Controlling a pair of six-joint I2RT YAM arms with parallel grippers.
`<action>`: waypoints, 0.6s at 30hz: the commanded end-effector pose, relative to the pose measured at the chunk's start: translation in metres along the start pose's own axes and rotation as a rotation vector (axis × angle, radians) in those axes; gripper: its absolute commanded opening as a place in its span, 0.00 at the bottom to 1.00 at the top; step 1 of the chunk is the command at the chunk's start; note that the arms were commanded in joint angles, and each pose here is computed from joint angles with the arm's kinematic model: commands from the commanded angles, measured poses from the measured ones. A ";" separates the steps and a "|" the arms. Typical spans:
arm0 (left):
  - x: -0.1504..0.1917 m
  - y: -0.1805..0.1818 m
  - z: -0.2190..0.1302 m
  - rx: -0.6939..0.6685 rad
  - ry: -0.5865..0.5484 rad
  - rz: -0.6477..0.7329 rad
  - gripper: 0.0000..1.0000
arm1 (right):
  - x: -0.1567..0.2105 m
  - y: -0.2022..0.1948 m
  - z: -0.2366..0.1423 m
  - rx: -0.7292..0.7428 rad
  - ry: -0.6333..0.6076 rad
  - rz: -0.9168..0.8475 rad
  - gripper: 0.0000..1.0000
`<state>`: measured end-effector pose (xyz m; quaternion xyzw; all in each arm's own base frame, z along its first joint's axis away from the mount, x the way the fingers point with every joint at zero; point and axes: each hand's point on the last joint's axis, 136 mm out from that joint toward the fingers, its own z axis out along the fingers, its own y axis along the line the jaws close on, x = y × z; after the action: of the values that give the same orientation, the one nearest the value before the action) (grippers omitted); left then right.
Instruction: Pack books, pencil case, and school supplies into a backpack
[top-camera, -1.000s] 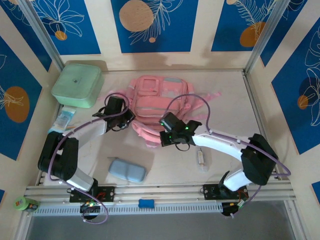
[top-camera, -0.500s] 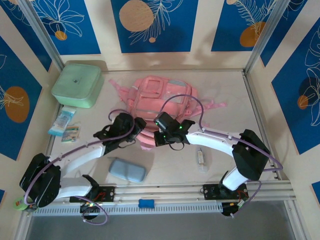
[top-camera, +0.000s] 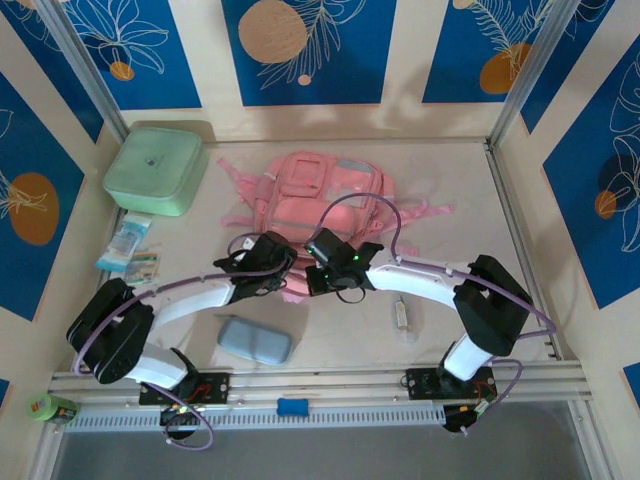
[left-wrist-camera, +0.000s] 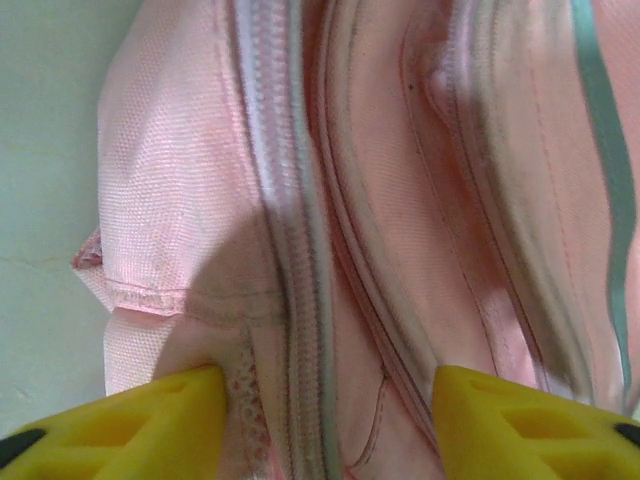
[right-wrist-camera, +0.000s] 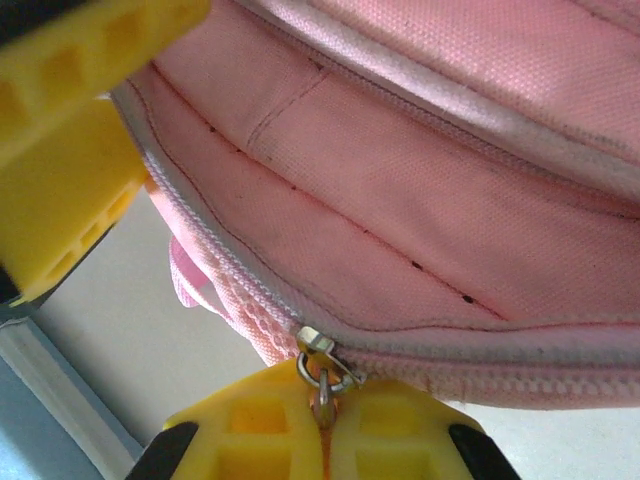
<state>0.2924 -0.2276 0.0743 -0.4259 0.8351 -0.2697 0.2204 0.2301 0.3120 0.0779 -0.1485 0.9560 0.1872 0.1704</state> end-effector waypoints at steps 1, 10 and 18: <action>0.009 0.019 0.012 -0.079 0.008 -0.022 0.47 | -0.007 0.009 -0.003 -0.015 -0.023 -0.012 0.00; -0.022 0.017 0.002 0.014 -0.105 0.037 0.00 | 0.019 -0.042 -0.024 0.153 0.011 0.060 0.00; -0.083 0.021 -0.029 0.021 -0.195 0.065 0.00 | 0.031 -0.108 -0.049 0.250 0.036 0.152 0.00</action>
<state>0.3062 -0.1968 0.1063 -0.4059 0.8138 -0.3119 0.2751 0.2446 0.2382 0.0921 -0.0716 0.9660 0.1490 0.1986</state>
